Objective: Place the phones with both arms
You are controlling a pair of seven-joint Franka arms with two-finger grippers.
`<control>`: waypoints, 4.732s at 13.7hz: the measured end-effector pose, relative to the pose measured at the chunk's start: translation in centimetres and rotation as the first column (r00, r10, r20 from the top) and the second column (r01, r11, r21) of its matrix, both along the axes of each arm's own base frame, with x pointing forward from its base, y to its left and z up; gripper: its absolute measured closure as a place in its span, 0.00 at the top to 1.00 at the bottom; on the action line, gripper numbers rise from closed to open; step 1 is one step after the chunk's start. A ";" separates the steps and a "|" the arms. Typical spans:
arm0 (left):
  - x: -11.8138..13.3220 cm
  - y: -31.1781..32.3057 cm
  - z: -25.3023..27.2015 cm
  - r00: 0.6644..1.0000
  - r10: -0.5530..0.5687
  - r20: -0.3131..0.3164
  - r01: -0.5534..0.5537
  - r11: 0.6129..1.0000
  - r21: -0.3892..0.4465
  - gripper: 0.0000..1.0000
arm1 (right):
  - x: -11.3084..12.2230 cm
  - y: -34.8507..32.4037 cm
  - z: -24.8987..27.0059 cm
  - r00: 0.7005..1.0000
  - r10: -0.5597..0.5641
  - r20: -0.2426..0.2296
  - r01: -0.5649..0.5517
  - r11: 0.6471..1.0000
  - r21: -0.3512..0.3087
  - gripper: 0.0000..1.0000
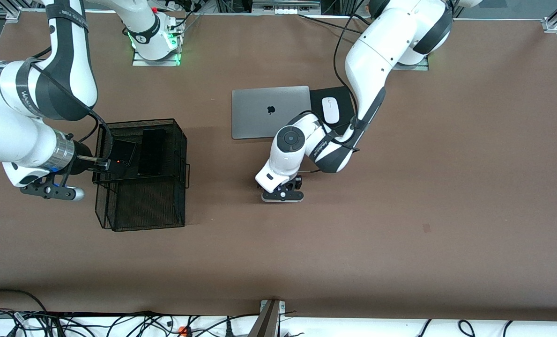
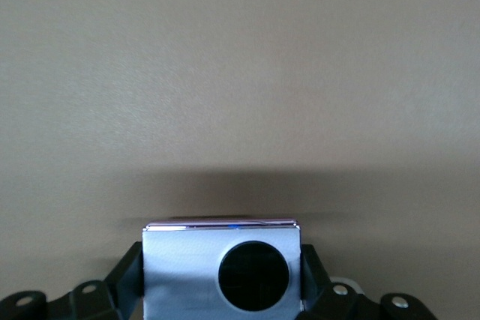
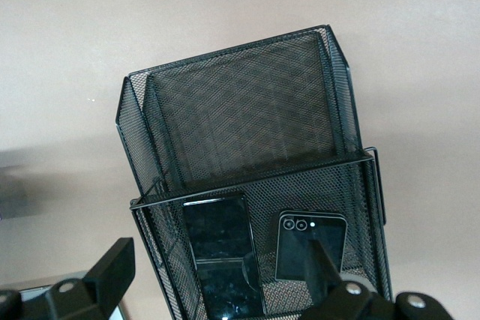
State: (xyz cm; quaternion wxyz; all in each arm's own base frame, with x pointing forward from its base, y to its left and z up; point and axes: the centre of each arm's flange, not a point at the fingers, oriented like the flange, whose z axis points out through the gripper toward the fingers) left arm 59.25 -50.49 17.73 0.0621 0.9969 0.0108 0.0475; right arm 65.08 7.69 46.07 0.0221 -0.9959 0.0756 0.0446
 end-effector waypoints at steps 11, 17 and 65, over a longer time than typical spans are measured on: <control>0.7 0.1 1.5 1.000 -0.011 0.018 0.010 0.999 0.051 1.00 | 0.0 0.2 -0.5 1.000 0.002 -0.007 -0.002 1.000 -0.004 1.00; 6.4 9.5 9.9 0.996 0.070 -0.056 -0.061 0.987 0.149 1.00 | -0.1 2.3 -0.5 0.999 -0.041 -0.007 0.041 0.999 -0.008 1.00; 0.4 47.7 39.6 0.986 0.030 -0.164 0.002 0.981 0.196 1.00 | -7.8 44.4 -29.0 0.935 0.208 0.286 -0.187 0.977 -0.100 0.84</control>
